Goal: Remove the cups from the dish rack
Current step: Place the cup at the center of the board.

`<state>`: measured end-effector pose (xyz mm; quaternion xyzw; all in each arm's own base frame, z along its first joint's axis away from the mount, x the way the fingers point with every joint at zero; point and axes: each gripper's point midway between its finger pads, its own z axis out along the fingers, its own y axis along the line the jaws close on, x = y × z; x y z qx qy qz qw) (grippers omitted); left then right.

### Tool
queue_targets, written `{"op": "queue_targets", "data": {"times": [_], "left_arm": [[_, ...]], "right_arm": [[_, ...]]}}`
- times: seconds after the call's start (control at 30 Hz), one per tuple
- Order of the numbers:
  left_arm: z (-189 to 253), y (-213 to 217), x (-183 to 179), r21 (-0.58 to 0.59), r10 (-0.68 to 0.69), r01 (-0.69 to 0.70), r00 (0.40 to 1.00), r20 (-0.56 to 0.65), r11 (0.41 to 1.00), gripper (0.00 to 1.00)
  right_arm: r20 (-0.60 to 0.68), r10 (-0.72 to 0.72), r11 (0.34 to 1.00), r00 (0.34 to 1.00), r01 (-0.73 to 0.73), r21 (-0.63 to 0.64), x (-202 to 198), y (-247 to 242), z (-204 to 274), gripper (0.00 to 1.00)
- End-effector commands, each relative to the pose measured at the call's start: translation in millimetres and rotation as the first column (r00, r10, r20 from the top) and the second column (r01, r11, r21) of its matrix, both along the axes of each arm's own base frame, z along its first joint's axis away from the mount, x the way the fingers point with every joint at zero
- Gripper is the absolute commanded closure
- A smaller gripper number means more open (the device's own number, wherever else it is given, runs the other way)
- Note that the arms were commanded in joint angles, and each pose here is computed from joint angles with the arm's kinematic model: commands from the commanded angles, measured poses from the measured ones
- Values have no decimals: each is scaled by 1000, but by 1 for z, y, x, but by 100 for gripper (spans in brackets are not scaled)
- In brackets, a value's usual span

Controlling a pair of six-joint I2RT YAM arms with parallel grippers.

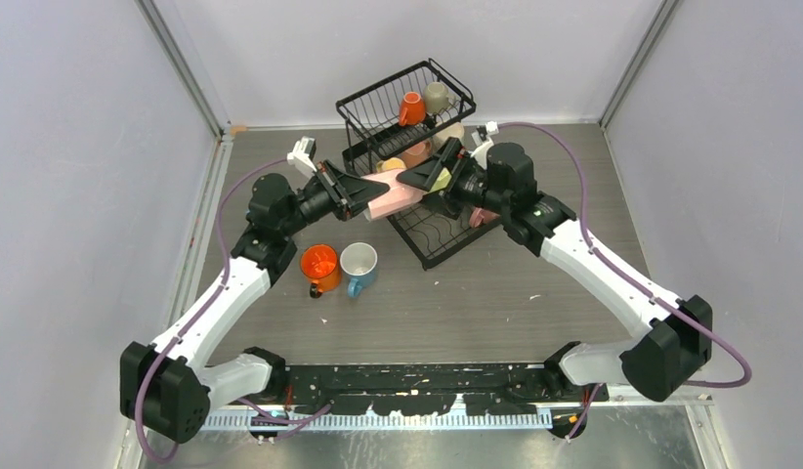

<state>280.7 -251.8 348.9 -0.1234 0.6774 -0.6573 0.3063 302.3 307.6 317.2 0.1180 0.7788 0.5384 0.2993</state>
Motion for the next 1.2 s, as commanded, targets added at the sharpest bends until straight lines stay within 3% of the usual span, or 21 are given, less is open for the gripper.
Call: {"op": "queue_targets", "data": {"times": [0.0, 0.13, 0.37, 0.6, 0.77, 0.93, 1.17], "left_arm": [[59, 12, -11, -22, 47, -44, 977, 206, 999, 100], [58, 12, -10, 9, 48, -51, 979, 199, 999, 100], [31, 11, -15, 227, -17, -15, 990, 139, 974, 100], [-5, 7, -33, 483, -112, 57, 990, 86, 874, 100], [-29, -2, -46, 645, -171, 93, 984, 58, 759, 100], [-62, -10, -55, 808, -219, 129, 976, 0, 575, 100], [-101, -29, -63, 924, -309, 166, 950, -55, 345, 100]], "right_arm": [[125, -53, 997, 991, 58, -42, -4, -20, 35, 0], [132, -77, 992, 988, 89, -86, -7, -30, 33, 0], [165, -160, 956, 973, 194, -220, -12, -63, 29, 0], [180, -252, 887, 951, 301, -351, -2, -96, 14, 0], [149, -298, 861, 943, 333, -385, 8, -118, -1, 0], [122, -328, 851, 937, 349, -393, 12, -132, -9, 0], [119, -359, 839, 926, 376, -394, 9, -146, -13, 0]]}}
